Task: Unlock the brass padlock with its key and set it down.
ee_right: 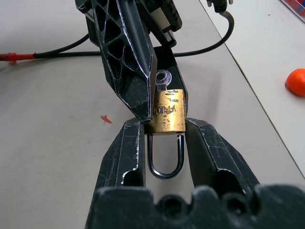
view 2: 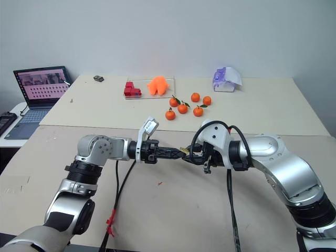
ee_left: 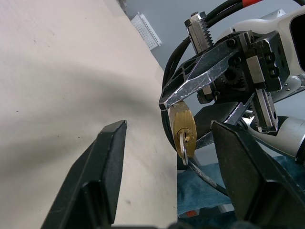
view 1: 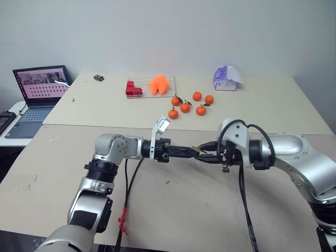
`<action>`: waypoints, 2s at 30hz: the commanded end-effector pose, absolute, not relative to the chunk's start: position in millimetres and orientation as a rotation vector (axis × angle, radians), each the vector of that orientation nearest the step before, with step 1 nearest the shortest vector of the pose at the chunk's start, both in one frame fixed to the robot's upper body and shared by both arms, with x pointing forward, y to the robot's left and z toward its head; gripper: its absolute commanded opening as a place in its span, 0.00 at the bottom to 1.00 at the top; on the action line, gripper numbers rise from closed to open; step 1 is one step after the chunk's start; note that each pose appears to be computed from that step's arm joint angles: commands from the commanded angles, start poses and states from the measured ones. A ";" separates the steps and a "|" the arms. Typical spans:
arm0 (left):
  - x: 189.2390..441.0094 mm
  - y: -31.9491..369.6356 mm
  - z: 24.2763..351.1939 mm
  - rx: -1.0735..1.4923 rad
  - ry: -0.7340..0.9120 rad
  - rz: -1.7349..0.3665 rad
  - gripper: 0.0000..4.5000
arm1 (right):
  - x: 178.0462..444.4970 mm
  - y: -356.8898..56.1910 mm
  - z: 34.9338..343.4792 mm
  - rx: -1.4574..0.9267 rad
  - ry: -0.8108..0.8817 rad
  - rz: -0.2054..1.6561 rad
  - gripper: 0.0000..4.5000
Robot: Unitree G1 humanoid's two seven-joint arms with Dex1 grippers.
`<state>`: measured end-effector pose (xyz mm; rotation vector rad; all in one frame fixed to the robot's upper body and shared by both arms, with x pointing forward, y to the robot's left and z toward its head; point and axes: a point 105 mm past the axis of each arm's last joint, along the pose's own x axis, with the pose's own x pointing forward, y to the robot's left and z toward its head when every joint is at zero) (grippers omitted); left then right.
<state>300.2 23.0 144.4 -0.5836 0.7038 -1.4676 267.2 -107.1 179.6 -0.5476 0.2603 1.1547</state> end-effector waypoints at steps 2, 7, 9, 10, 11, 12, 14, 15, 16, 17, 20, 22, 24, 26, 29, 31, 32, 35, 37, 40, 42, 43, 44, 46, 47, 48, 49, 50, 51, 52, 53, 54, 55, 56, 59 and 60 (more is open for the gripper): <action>300.6 24.2 160.9 -0.594 0.645 -1.514 0.15 | 265.5 -108.0 194.0 -0.574 0.203 1.142 0.19; 298.1 24.8 162.5 -0.601 0.644 -1.529 0.00 | 265.4 -108.6 193.3 -0.576 0.208 1.144 0.19; 296.3 24.8 163.3 -0.608 0.646 -1.540 0.00 | 265.1 -108.8 193.0 -0.578 0.209 1.145 0.19; 295.2 24.8 163.9 -0.609 0.645 -1.549 0.00 | 265.1 -108.8 193.0 -0.578 0.209 1.145 0.19; 295.4 24.6 163.2 -0.605 0.647 -1.545 0.00 | 265.2 -108.8 192.9 -0.578 0.210 1.145 0.19; 295.1 24.3 162.7 -0.603 0.647 -1.545 0.00 | 264.9 -108.7 192.9 -0.577 0.210 1.147 0.19; 295.3 24.0 161.7 -0.601 0.648 -1.541 0.00 | 264.5 -108.6 192.8 -0.573 0.213 1.149 0.19; 295.1 24.0 161.4 -0.600 0.648 -1.541 0.00 | 264.1 -108.6 192.8 -0.571 0.215 1.150 0.19; 295.7 24.0 161.2 -0.601 0.648 -1.539 0.00 | 263.9 -108.7 192.8 -0.568 0.217 1.151 0.30; 296.1 24.1 161.1 -0.601 0.648 -1.537 0.00 | 263.7 -108.8 192.9 -0.565 0.218 1.151 0.41; 297.3 24.3 161.1 -0.601 0.646 -1.533 0.00 | 262.4 -108.3 193.0 -0.557 0.224 1.159 0.60; 298.3 26.5 160.2 -0.596 0.649 -1.525 0.00 | 258.0 -106.5 201.5 -0.514 0.213 1.181 0.77; 299.6 33.4 157.9 -0.575 0.657 -1.511 0.00 | 249.0 -107.9 220.3 -0.409 0.207 1.224 0.77; 302.9 38.7 156.7 -0.565 0.661 -1.492 0.00 | 249.1 -113.2 234.2 -0.379 0.185 1.206 0.77; 308.3 40.5 159.2 -0.568 0.645 -1.477 0.00 | 253.3 -120.9 236.2 -0.376 0.192 1.156 0.77; 309.7 38.3 161.9 -0.571 0.634 -1.483 0.00 | 256.6 -125.8 229.0 -0.387 0.211 1.121 0.66; 310.1 36.5 163.0 -0.573 0.630 -1.486 0.00 | 256.9 -126.5 224.6 -0.396 0.220 1.114 0.60; 310.0 32.1 163.6 -0.573 0.627 -1.494 0.00 | 257.6 -124.0 216.1 -0.405 0.224 1.106 0.39; 308.9 30.6 163.8 -0.572 0.628 -1.502 0.00 | 258.3 -121.1 211.9 -0.399 0.221 1.107 0.23; 308.2 29.0 164.1 -0.566 0.628 -1.508 0.00 | 256.2 -118.9 203.4 -0.384 0.242 1.119 0.01; 307.9 28.7 164.3 -0.562 0.629 -1.510 0.00 | 255.1 -118.3 199.6 -0.384 0.249 1.126 0.01; 307.8 28.7 164.3 -0.561 0.630 -1.510 0.00 | 255.3 -118.2 199.2 -0.385 0.249 1.127 0.01; 307.7 28.7 164.2 -0.559 0.631 -1.511 0.00 | 255.7 -118.0 199.0 -0.386 0.248 1.127 0.01; 307.5 28.5 164.3 -0.558 0.632 -1.511 0.00 | 257.2 -117.6 199.5 -0.389 0.243 1.123 0.01; 307.2 28.5 164.4 -0.557 0.633 -1.512 0.00 | 258.0 -117.6 199.6 -0.396 0.240 1.120 0.01; 306.9 28.5 164.4 -0.556 0.633 -1.512 0.00 | 258.6 -117.7 199.7 -0.402 0.238 1.117 0.01; 306.6 28.5 164.5 -0.557 0.634 -1.513 0.00 | 259.3 -117.7 199.7 -0.406 0.236 1.114 0.01; 306.2 28.4 164.4 -0.557 0.634 -1.514 0.00 | 259.7 -117.7 199.6 -0.408 0.235 1.113 0.01; 306.0 28.3 164.3 -0.557 0.635 -1.515 0.00 | 260.0 -117.8 199.5 -0.408 0.234 1.113 0.01; 305.8 28.1 163.9 -0.557 0.636 -1.515 0.00 | 260.5 -117.8 199.6 -0.409 0.232 1.111 0.01; 305.6 28.0 163.2 -0.556 0.638 -1.515 0.00 | 261.2 -117.7 199.9 -0.411 0.229 1.109 0.01; 305.4 27.6 162.6 -0.555 0.639 -1.515 0.00 | 262.1 -117.6 200.3 -0.412 0.226 1.106 0.01; 305.2 27.4 162.2 -0.554 0.640 -1.515 0.00 | 262.7 -117.6 200.5 -0.412 0.224 1.104 0.01; 305.0 26.7 162.1 -0.555 0.641 -1.515 0.00 | 263.4 -118.0 200.7 -0.413 0.222 1.102 0.01; 303.3 25.4 163.6 -0.558 0.643 -1.522 0.00 | 265.9 -119.3 199.1 -0.415 0.220 1.091 0.01; 302.1 25.6 164.9 -0.563 0.644 -1.527 0.00 | 266.4 -119.2 197.9 -0.414 0.220 1.090 0.01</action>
